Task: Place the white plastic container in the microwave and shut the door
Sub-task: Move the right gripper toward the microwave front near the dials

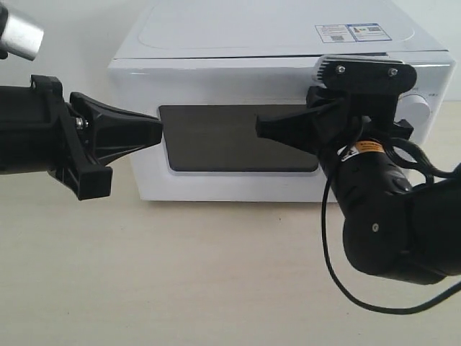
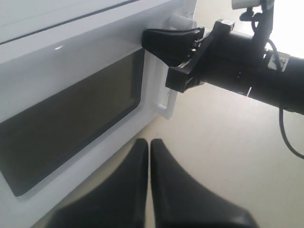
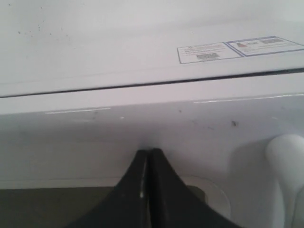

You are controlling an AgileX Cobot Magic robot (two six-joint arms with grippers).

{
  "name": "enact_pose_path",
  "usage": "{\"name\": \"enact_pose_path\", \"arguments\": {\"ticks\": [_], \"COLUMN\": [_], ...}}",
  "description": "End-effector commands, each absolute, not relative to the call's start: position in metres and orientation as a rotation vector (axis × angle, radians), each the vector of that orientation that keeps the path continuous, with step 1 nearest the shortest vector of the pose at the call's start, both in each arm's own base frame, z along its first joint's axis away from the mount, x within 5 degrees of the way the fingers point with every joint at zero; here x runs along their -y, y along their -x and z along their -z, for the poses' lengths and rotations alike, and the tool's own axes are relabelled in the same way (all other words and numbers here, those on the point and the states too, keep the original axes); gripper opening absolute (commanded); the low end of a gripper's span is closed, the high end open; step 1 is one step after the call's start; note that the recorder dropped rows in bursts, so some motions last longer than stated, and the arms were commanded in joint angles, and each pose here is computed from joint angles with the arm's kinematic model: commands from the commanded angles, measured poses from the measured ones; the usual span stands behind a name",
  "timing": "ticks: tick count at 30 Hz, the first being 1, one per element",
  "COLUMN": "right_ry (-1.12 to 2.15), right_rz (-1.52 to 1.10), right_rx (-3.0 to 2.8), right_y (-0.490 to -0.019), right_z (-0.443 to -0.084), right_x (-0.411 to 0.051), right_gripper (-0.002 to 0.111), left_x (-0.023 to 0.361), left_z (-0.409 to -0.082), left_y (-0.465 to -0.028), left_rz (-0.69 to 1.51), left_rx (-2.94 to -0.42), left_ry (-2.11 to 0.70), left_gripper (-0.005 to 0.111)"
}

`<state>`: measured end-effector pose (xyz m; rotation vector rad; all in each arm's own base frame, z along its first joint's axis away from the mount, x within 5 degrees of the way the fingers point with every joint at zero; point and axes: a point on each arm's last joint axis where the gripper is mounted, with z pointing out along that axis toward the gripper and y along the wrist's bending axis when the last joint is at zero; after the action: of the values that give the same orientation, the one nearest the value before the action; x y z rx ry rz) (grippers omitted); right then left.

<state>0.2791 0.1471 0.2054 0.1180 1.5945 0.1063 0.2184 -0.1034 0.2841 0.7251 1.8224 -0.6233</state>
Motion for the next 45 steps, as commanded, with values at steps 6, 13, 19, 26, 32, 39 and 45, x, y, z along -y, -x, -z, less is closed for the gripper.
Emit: {"name": "enact_pose_path", "arguments": {"ticks": [6,13,19,26,32,39,45], "right_ry": [-0.146,-0.192,-0.182,-0.148,-0.146,-0.181,-0.181], "right_rz": [-0.061,-0.060,-0.094,-0.088,-0.042,-0.036,-0.036], "right_rx": [-1.576,-1.622,-1.672,-1.643,-1.668,-1.683,-1.683], "right_y": [-0.295,-0.292,-0.285,-0.260,-0.254,-0.254,-0.254], "right_z": [-0.206,-0.205,-0.211,-0.221,-0.217,-0.215,-0.215], "right_x": [-0.152,-0.151,-0.149,-0.140,-0.132,-0.130,-0.130], "right_gripper": [0.000,0.000,0.000,0.000,0.000,0.000,0.000], "left_x": [0.104,0.105,0.106,0.111,0.118,0.118,0.118], "left_z": [-0.283,-0.284,-0.285,-0.287,-0.286,-0.286,-0.286], "left_y": [-0.217,-0.216,-0.215,-0.210,-0.198,-0.198,-0.198], "left_rz": [0.634,0.648,0.669,0.789,0.952,0.953,0.952], "left_rx": [-1.825,-1.821,-1.813,-1.806,-1.765,-1.765,-1.764], "left_ry": [-0.724,-0.727,-0.733,-0.738,-0.780,-0.773,-0.774], "left_gripper": [0.004,0.004,0.004,0.004,0.004,0.004,0.004]}}
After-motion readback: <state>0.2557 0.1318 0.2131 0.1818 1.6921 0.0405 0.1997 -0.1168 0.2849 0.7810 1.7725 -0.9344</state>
